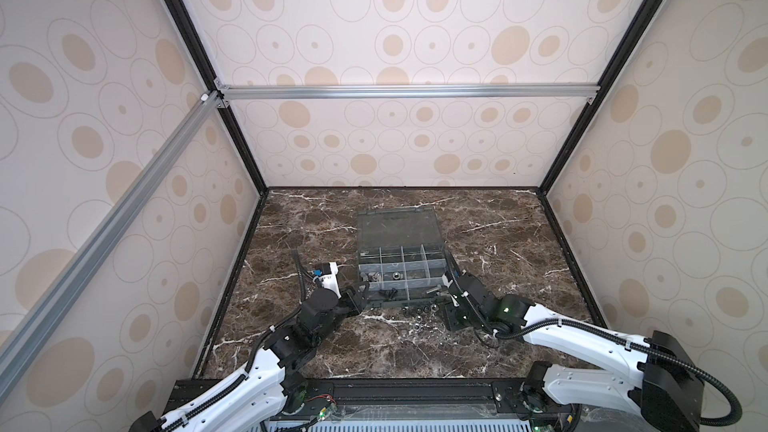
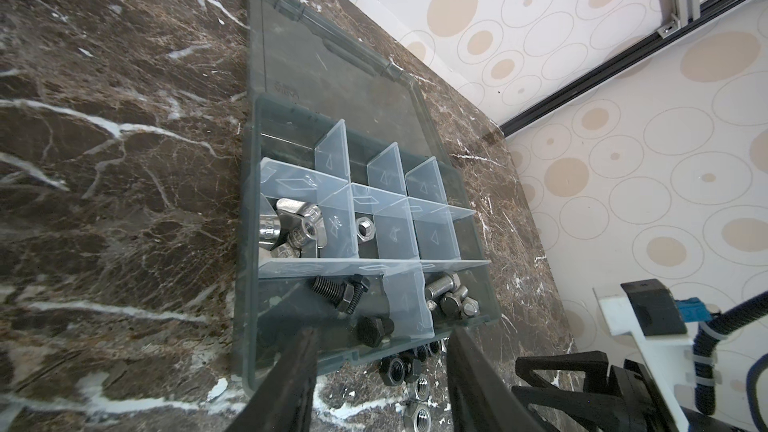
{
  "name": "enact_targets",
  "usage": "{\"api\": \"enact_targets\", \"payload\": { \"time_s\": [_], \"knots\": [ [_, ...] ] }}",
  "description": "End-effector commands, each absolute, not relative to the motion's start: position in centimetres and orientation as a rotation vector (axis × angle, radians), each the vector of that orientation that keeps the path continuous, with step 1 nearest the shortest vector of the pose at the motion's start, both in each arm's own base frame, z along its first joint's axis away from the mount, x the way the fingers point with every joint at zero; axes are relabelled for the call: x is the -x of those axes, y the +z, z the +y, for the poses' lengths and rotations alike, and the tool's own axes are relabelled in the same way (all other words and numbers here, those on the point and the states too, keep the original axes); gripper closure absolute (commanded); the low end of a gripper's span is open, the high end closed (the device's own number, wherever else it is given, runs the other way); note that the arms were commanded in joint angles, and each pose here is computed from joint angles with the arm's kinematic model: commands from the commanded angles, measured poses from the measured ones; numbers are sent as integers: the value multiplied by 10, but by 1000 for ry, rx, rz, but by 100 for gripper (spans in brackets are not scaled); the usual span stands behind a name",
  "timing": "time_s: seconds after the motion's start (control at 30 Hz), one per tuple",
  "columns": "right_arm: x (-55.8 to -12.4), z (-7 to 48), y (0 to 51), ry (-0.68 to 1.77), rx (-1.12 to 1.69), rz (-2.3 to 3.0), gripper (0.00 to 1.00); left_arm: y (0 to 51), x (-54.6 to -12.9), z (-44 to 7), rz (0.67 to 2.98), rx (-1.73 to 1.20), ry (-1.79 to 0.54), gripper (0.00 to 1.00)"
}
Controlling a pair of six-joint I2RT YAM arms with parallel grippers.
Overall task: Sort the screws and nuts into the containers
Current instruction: 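Draw the left gripper back from the box, then move the right gripper over the loose silver hex nuts beside the box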
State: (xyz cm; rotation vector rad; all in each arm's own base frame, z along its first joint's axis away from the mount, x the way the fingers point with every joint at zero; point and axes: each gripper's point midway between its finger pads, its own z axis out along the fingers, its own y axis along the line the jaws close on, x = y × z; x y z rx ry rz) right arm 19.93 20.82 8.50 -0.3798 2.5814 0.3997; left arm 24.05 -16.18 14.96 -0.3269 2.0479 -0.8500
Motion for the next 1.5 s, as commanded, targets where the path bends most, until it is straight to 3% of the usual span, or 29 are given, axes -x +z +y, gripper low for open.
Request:
{"api": "enact_targets", "payload": {
  "time_s": [0.0, 0.57, 1.07, 1.47],
  "knots": [
    [-197, 206, 83, 416, 363, 2592, 52, 147, -238, -159, 2055, 365, -860, 49],
    [-186, 233, 83, 568, 461, 2589, 52, 138, -233, -168, 2066, 376, -896, 49],
    [-166, 287, 78, 611, 738, 2582, 51, 134, -230, -173, 2077, 378, -900, 49],
    [-152, 312, 66, 564, 1257, 2376, 49, 134, -226, -169, 2075, 388, -890, 49]
  ]
}}
